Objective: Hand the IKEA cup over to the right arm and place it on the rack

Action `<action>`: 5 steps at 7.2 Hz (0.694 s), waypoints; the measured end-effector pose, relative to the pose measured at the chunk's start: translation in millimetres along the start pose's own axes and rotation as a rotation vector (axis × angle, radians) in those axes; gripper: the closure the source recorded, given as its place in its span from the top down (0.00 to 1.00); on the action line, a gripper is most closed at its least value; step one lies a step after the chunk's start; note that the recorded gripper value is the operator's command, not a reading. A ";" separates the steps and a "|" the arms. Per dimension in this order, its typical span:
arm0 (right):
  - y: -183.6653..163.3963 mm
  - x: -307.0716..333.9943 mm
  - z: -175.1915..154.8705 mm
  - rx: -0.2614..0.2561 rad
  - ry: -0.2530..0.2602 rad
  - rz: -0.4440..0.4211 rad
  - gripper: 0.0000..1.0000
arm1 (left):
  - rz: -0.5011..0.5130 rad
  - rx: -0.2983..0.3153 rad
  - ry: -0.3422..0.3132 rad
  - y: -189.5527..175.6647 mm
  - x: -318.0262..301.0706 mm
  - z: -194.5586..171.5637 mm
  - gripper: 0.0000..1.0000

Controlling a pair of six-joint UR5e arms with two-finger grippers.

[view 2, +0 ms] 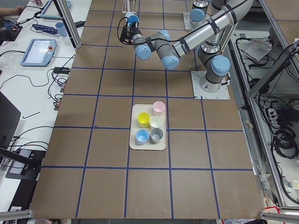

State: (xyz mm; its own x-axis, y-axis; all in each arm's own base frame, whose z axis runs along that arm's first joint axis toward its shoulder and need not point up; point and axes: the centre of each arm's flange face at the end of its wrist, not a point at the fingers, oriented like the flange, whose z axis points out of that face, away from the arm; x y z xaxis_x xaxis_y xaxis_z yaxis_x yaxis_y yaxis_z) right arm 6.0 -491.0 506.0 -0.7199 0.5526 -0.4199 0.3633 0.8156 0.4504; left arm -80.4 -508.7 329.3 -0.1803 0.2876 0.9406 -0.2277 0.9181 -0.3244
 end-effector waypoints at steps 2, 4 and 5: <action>8.3 -9.5 8.9 -0.084 -0.151 0.069 1.00 | -0.167 -0.044 0.149 28.7 22.7 56.5 0.00; 15.6 -30.3 19.1 -0.134 -0.243 0.177 1.00 | -0.294 -0.106 0.262 57.2 45.3 101.5 0.00; 20.5 -45.1 25.4 -0.172 -0.297 0.260 1.00 | -0.341 -0.125 0.301 65.6 56.5 113.0 0.00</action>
State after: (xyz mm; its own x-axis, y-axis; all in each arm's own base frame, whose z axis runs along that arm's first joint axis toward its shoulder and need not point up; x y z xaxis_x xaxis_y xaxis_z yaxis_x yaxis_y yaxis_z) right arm 60.9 -494.8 514.1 -0.4072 0.7818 -0.4722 0.3886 0.6162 0.6851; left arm -213.7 -463.0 349.9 0.1747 0.0134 0.9845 -0.1053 0.9944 0.0052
